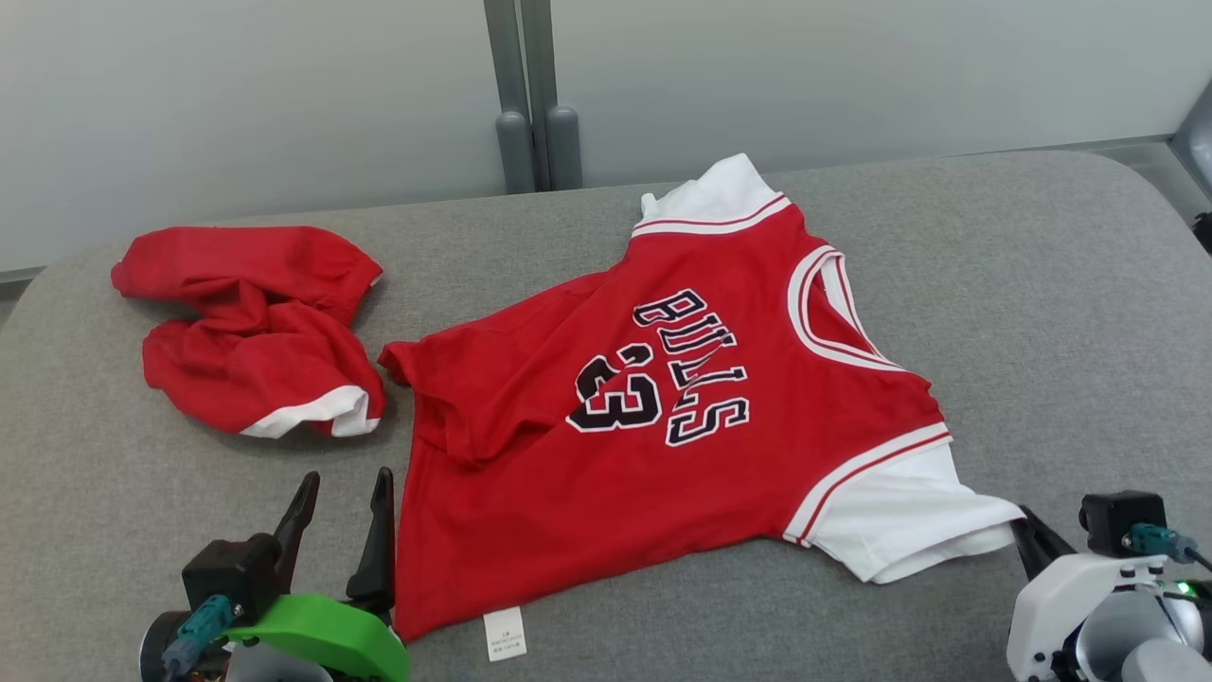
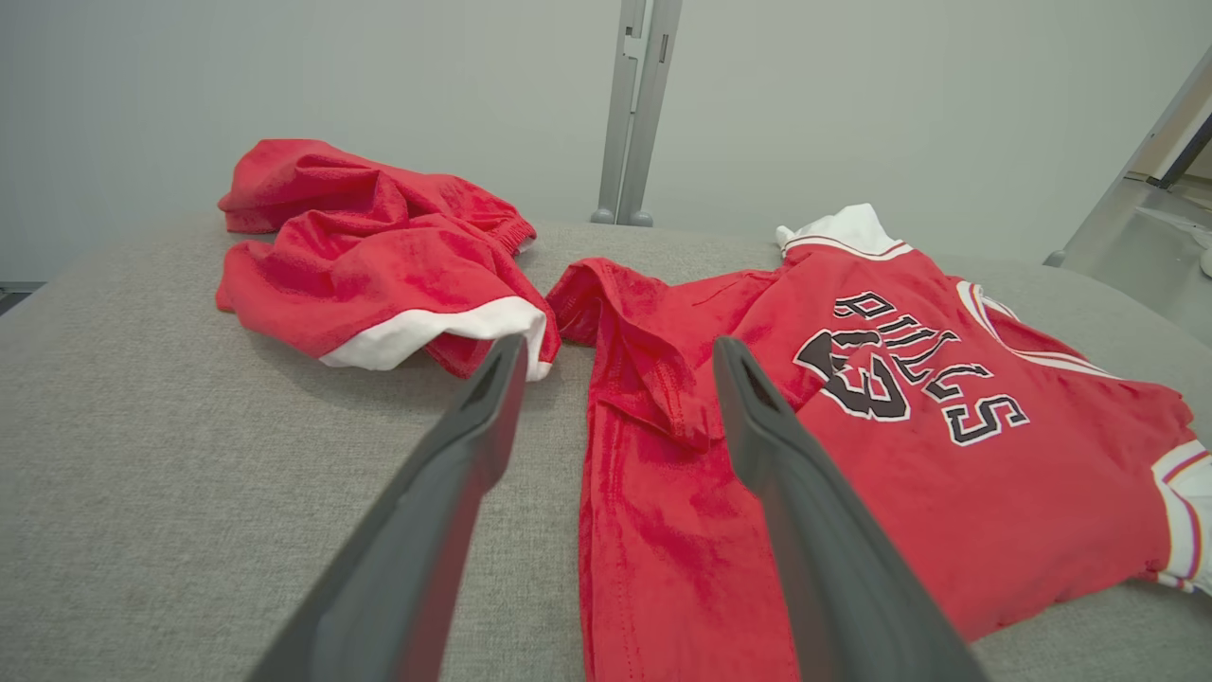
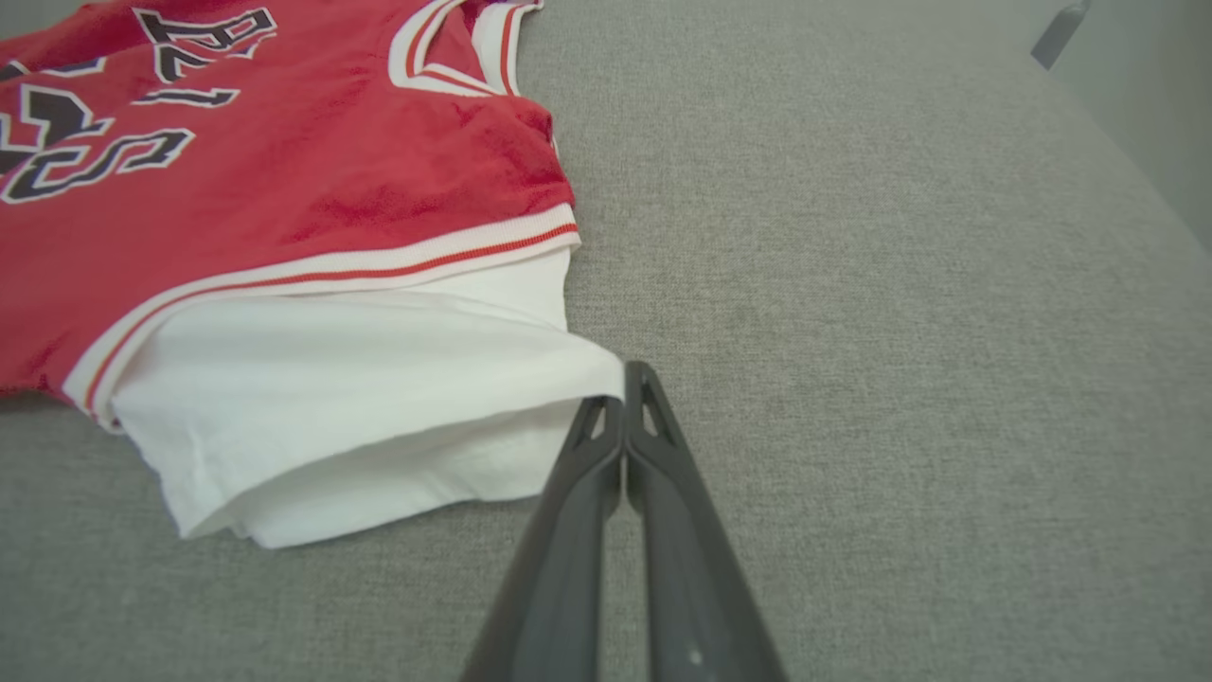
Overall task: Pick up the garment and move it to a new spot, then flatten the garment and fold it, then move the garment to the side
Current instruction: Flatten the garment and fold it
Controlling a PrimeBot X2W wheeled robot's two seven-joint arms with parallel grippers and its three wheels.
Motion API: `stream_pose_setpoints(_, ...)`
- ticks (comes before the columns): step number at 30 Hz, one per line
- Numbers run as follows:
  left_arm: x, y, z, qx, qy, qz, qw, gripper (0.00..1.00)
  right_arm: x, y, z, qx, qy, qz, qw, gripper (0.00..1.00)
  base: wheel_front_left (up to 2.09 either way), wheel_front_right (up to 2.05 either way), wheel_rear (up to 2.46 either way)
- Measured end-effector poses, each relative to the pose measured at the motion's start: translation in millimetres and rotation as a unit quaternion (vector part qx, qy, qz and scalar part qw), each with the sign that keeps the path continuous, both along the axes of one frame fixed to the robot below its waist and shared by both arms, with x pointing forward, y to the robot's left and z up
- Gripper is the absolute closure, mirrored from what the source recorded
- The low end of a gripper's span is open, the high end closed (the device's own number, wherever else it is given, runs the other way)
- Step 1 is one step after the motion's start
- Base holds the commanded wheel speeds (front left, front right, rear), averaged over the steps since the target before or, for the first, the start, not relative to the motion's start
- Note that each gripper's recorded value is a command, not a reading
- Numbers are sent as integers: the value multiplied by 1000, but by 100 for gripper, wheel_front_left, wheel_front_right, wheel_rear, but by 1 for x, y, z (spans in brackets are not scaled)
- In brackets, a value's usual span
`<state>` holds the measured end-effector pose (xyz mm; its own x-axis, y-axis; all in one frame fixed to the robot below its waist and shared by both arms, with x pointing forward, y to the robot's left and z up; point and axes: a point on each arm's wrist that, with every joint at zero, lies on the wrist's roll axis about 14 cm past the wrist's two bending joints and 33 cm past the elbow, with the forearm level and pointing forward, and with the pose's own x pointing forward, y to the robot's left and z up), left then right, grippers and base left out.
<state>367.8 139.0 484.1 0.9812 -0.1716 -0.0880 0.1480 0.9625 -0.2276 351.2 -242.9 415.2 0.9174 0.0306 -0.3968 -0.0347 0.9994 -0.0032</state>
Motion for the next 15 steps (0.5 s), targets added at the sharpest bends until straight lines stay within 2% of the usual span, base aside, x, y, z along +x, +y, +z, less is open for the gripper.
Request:
stream_pose_setpoints(3,2,-3,-1,0,0,-5,1000,0,-15,2,-5,5,10,-9,1000,98,0,0,0)
stream_pose_setpoints(5,2,-5,-2,0,1,-7,1000,0,-23,1,-6,8,13,-18,1000,84,0,0,0)
stream_pose_setpoints(7,3,-6,-3,1,3,-9,1000,0,-31,3,-11,13,25,-26,999,64,0,0,0)
stream_pose_setpoints(8,3,-7,-3,1,3,-10,1000,0,-36,3,-14,15,33,-29,999,51,0,0,0)
stream_pose_setpoints(9,3,-7,-4,2,4,-11,1000,0,-40,3,-17,16,42,-33,998,0,0,0,0)
stream_pose_setpoints(15,3,-8,-4,2,5,-12,1000,0,-50,-2,-18,15,62,-48,997,0,0,0,0)
